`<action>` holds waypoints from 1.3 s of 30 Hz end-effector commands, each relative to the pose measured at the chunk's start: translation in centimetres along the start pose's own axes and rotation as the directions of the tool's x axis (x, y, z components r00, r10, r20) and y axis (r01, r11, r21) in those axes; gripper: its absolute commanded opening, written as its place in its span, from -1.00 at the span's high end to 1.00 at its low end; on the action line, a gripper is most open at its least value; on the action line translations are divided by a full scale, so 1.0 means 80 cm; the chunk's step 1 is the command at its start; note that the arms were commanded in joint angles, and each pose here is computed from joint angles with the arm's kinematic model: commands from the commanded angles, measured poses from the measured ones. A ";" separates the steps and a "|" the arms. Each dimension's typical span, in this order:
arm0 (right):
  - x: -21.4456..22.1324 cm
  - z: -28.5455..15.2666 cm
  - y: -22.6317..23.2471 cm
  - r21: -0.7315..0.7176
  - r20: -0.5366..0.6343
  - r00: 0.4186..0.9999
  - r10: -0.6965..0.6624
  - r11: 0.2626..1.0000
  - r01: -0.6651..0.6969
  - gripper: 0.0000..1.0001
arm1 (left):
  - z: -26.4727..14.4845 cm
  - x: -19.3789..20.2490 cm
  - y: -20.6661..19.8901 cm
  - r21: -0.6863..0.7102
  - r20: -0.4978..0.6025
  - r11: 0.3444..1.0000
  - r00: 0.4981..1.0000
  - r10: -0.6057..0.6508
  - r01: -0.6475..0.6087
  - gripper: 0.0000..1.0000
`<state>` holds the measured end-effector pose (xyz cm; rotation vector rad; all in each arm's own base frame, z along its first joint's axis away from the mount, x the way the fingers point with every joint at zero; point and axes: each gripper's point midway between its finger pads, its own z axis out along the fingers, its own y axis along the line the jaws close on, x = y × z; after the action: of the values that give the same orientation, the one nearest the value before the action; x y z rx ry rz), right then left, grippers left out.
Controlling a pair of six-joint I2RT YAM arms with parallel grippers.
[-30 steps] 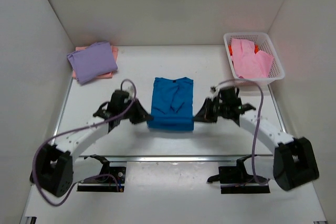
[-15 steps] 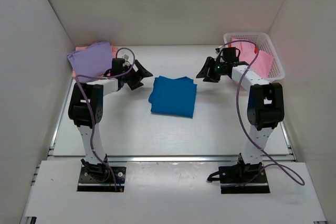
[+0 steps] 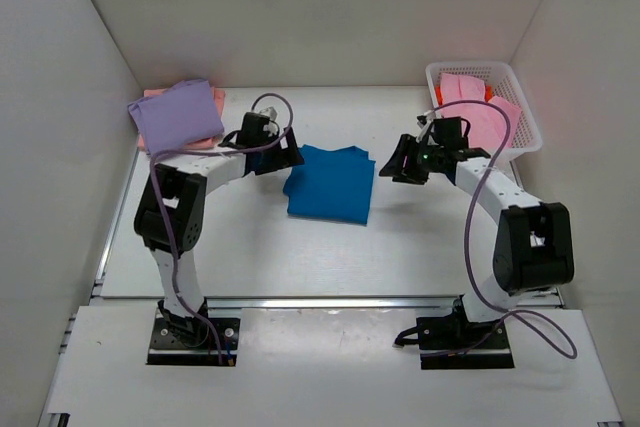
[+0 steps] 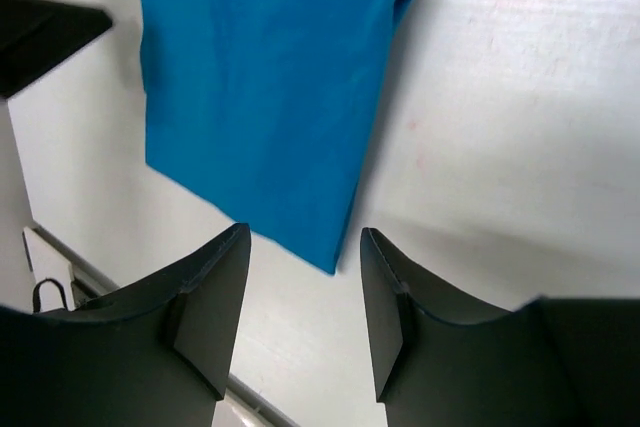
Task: Fold and stack the t-shirts
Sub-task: Put the neatly folded tshirt into the corner of the board with the left arm
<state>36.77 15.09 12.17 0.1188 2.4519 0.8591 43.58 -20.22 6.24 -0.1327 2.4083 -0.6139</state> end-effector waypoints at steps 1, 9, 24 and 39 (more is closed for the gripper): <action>-0.014 -0.027 0.026 -0.067 0.087 0.996 -0.027 0.997 0.033 0.09 | 0.010 0.014 0.036 -0.192 -0.100 0.973 0.989 0.113 -0.131 -0.97; -0.014 -0.044 0.025 -0.090 0.119 0.993 -0.005 0.996 0.016 0.11 | 0.035 0.068 0.024 -0.171 -0.255 0.960 0.951 0.175 -0.222 -0.97; -0.011 -0.057 0.025 -0.138 0.127 0.992 0.027 0.990 -0.009 0.26 | 0.026 0.112 0.038 -0.170 -0.336 0.951 0.922 0.192 -0.260 1.00; -0.023 -0.075 0.069 -0.226 0.133 0.991 0.007 0.974 0.023 0.35 | -0.043 -0.182 0.082 -0.379 -0.045 0.895 0.971 0.237 -0.236 1.00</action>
<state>34.23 14.56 16.44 0.1561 2.3098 1.0396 50.73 -12.45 9.04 0.0225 2.5482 -0.1082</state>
